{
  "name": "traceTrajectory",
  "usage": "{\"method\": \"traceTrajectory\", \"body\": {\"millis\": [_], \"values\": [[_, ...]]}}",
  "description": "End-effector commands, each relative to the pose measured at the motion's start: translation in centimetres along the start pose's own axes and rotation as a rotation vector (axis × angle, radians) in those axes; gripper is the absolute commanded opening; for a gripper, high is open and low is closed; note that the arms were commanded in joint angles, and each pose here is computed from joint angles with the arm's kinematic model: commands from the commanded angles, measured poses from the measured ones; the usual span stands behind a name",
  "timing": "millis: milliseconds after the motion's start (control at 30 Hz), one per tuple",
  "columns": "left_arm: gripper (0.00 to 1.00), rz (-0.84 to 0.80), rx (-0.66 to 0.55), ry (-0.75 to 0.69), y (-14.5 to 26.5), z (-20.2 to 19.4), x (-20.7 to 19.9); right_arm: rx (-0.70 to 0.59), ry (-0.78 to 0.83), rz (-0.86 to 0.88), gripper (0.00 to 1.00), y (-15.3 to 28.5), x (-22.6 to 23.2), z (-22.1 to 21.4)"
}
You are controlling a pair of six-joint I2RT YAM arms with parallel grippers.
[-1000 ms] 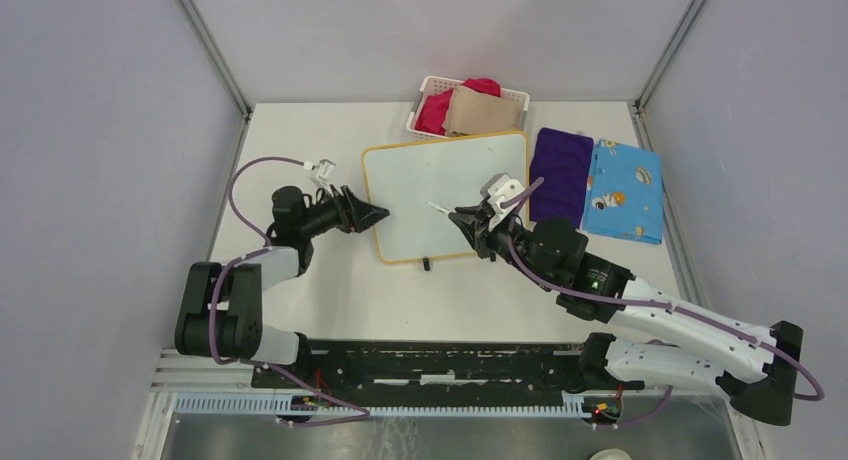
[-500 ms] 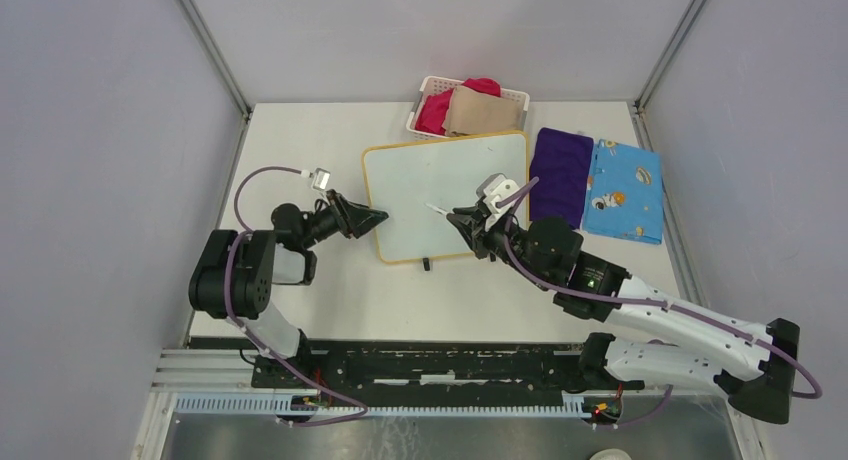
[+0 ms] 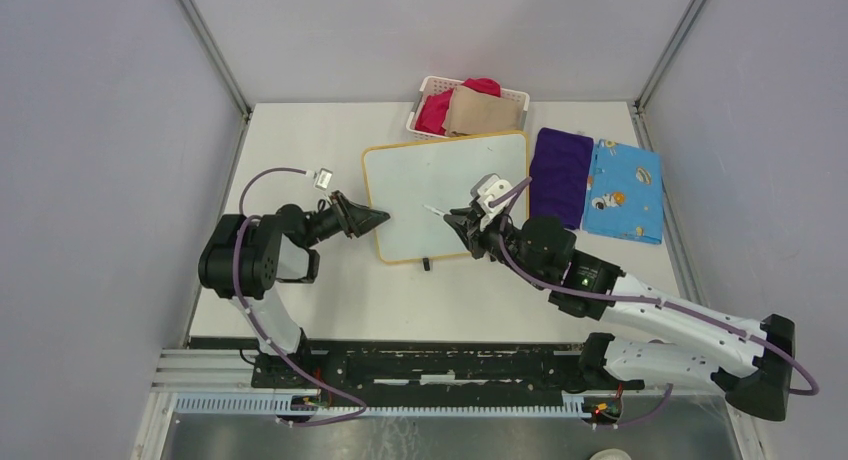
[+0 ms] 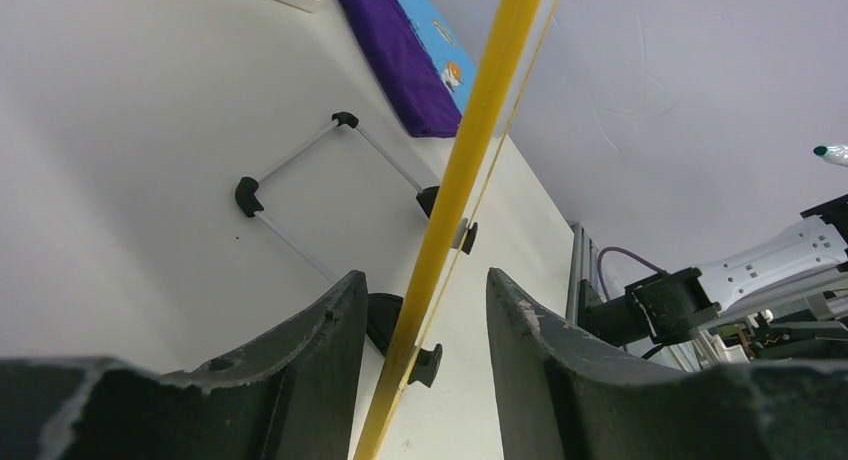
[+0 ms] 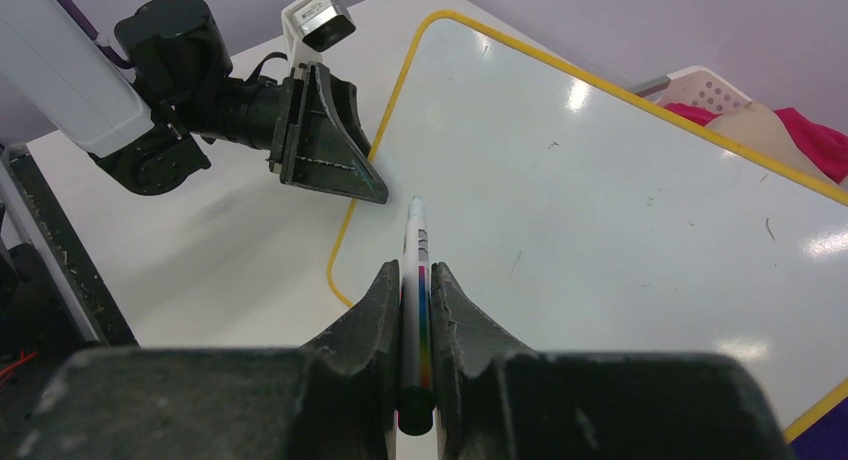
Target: Write a sentence on the whiteboard
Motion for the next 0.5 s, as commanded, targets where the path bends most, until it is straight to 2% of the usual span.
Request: {"method": "traceTrajectory", "body": {"millis": [0,467], "values": [[0.52,-0.078,-0.015,-0.081,-0.50,0.93,-1.13,-0.066,-0.024,0.019,0.00,-0.41,0.63,2.03],[0.41,-0.070,-0.004,-0.077,-0.61,0.65,-0.73,-0.058,-0.028,0.026,0.00,-0.69,0.84,1.77]]}}
Point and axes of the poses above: each gripper's point midway between its finger pads, its own y axis back along the fingers, its own x axis along the line the jaws close on, z = x × y, the point moved 1 cm from there along y, back along the fingers, and after that the axes turned 9 degrees about -y, right-handed, at the moved point
